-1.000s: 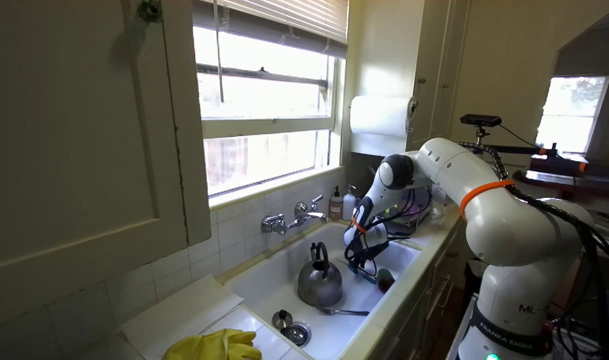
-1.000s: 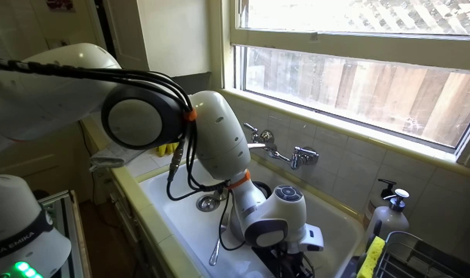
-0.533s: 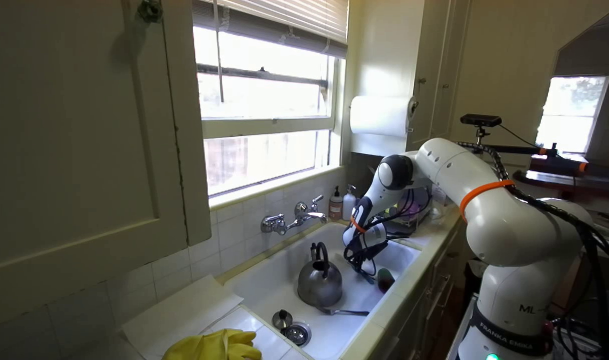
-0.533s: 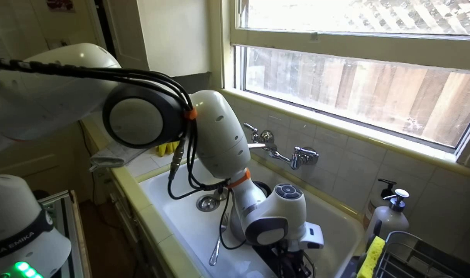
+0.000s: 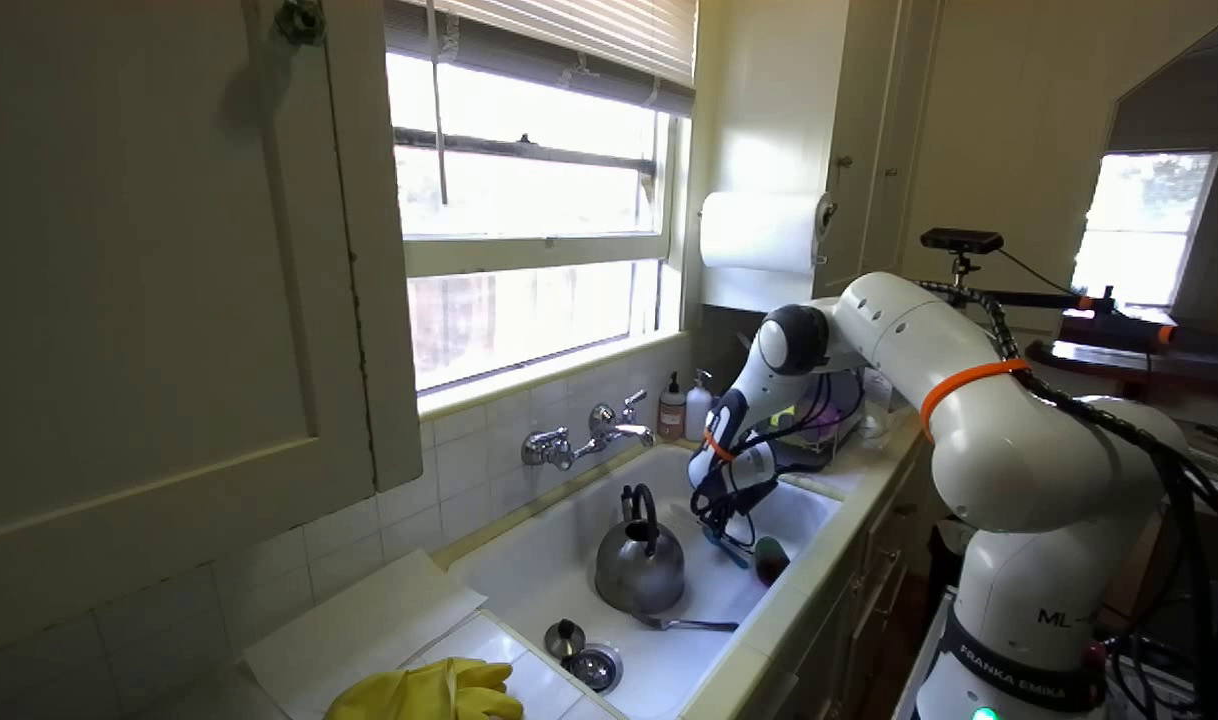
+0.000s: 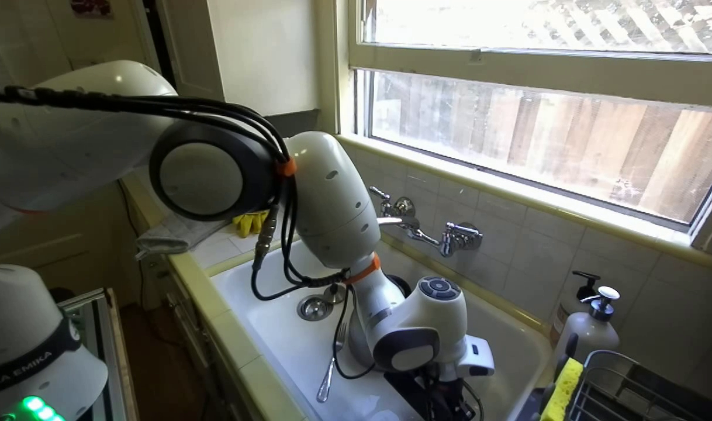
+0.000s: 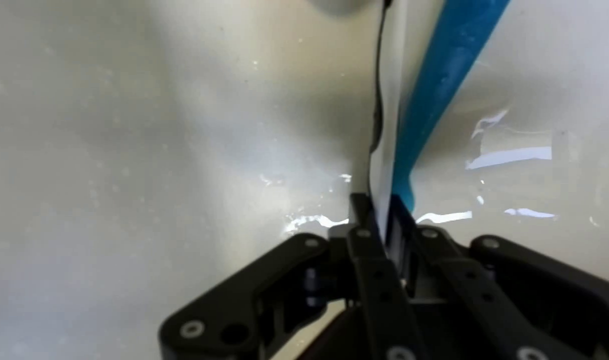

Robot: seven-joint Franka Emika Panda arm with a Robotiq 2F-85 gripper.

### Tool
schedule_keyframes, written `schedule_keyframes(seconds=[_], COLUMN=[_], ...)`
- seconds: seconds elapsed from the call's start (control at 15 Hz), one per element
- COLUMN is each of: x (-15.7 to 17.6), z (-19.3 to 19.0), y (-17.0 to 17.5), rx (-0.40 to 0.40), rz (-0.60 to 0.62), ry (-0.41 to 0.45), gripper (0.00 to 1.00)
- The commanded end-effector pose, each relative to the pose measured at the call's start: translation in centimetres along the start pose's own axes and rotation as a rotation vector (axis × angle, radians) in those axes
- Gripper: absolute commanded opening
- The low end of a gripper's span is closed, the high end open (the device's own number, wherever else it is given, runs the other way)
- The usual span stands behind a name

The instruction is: Pick up the white thing to stir inside the kettle

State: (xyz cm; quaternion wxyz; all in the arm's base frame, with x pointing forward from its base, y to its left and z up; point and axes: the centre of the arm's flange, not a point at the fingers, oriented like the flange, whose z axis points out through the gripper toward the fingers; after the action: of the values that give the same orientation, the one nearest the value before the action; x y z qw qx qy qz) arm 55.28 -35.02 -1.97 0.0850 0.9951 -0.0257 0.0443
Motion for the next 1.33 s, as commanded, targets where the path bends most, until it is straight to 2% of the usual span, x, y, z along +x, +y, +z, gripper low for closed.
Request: schedule_keyframes(seconds=[0.0,0.33,0.8,1.0,1.27], x=[-1.5,-1.7,-2.4,-3.3,-4.4], z=[-3.4,-6.9,-11.8,-13.6,-15.2], y=[0.8,0.9,-0.9,-2.1,-3.3], rx=[-0.004,0.004,-0.005,-0.011,-0.086], rz=[-0.077,-0.176,-0.348,-0.470,-0.671], ry=[-0.025,-0.064,-0.099,-0.116,-0.097], gripper=[0.03,0.03,0.03,0.03,0.03])
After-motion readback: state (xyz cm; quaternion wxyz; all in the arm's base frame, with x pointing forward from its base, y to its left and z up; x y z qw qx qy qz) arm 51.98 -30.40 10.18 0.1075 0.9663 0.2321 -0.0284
